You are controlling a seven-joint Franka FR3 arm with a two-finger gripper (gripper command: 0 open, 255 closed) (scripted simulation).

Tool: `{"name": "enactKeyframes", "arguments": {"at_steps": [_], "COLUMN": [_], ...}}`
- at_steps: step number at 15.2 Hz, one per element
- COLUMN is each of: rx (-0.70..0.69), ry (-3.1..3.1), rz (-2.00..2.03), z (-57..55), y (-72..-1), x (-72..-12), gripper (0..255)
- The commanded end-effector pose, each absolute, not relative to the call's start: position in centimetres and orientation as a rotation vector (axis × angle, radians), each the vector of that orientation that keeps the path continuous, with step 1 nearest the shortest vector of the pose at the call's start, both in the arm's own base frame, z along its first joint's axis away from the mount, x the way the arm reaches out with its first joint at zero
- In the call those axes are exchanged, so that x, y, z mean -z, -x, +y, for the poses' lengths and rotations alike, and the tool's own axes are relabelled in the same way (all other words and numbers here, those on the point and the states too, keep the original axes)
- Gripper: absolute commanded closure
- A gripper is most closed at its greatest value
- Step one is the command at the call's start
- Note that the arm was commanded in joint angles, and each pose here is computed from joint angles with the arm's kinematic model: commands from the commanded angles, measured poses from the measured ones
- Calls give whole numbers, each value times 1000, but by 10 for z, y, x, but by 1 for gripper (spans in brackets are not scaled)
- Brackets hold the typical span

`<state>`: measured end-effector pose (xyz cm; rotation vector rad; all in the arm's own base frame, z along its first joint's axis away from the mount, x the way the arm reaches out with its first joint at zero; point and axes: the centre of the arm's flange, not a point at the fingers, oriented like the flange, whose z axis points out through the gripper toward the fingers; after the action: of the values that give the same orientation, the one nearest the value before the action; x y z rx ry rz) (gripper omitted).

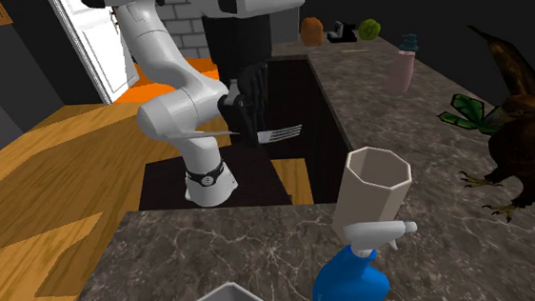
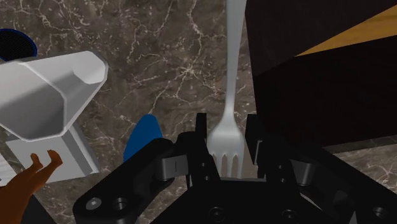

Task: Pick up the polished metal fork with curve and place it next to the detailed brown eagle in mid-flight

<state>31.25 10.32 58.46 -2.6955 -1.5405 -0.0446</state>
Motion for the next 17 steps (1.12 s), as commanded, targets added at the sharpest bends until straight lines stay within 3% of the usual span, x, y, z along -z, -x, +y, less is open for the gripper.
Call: {"name": "enactKeyframes", "arguments": {"at_steps": [1,17], "rx": [44,44], "ry": [2695,2695], "rz": [-1540,-1540], "z": [102,102], "y": [-312,-312], "x": [-595,-679], "gripper": [255,255]}}
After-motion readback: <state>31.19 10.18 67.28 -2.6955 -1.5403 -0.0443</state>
